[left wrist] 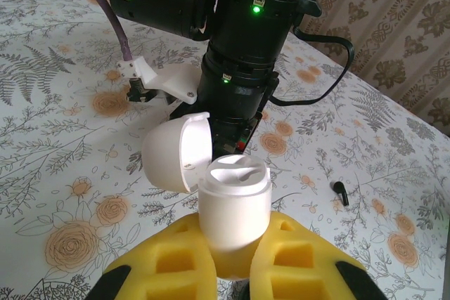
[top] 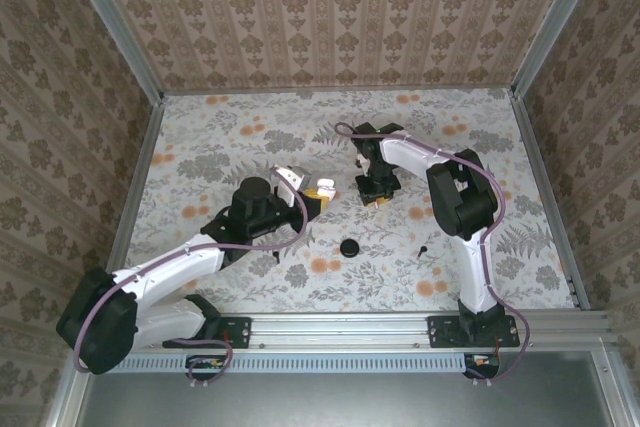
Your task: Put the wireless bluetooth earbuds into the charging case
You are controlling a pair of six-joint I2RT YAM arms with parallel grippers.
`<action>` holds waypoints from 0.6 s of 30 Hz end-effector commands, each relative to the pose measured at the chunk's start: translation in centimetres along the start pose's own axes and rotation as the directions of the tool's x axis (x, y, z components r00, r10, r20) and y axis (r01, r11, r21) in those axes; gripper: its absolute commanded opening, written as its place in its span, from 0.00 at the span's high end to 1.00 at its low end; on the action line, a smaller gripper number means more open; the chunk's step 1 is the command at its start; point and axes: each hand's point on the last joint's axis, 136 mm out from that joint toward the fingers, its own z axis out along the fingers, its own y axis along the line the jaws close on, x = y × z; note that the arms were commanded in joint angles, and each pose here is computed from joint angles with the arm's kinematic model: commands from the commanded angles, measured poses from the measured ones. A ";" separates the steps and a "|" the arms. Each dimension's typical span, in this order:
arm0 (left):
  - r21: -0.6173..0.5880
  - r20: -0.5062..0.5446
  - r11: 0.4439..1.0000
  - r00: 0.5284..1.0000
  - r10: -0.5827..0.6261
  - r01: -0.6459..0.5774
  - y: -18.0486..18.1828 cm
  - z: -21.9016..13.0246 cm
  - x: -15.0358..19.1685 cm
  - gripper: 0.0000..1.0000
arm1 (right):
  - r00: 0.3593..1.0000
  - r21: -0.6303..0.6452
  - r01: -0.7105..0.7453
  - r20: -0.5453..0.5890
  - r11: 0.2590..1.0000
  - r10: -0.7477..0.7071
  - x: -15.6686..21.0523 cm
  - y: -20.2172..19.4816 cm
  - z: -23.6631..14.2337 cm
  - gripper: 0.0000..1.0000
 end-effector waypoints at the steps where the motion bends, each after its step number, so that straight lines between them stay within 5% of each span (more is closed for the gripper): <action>1: 0.021 0.029 0.999 0.999 0.037 -0.038 -0.8 -0.3 -1.0 1.00 | 0.999 0.005 -0.011 -0.037 1.000 0.011 0.4 0.2 0.8 0.78; 8: 0.037 0.054 0.998 0.997 0.046 -0.048 -1.1 -0.5 -1.1 1.00 | 1.000 -0.009 -0.021 0.010 1.000 0.022 0.2 0.4 -0.6 0.84; 18: 0.170 0.159 0.974 0.979 0.126 -0.153 -4.1 -0.6 -3.4 1.00 | 0.966 -0.090 -0.044 0.249 0.995 0.065 -0.2 1.0 -7.0 0.89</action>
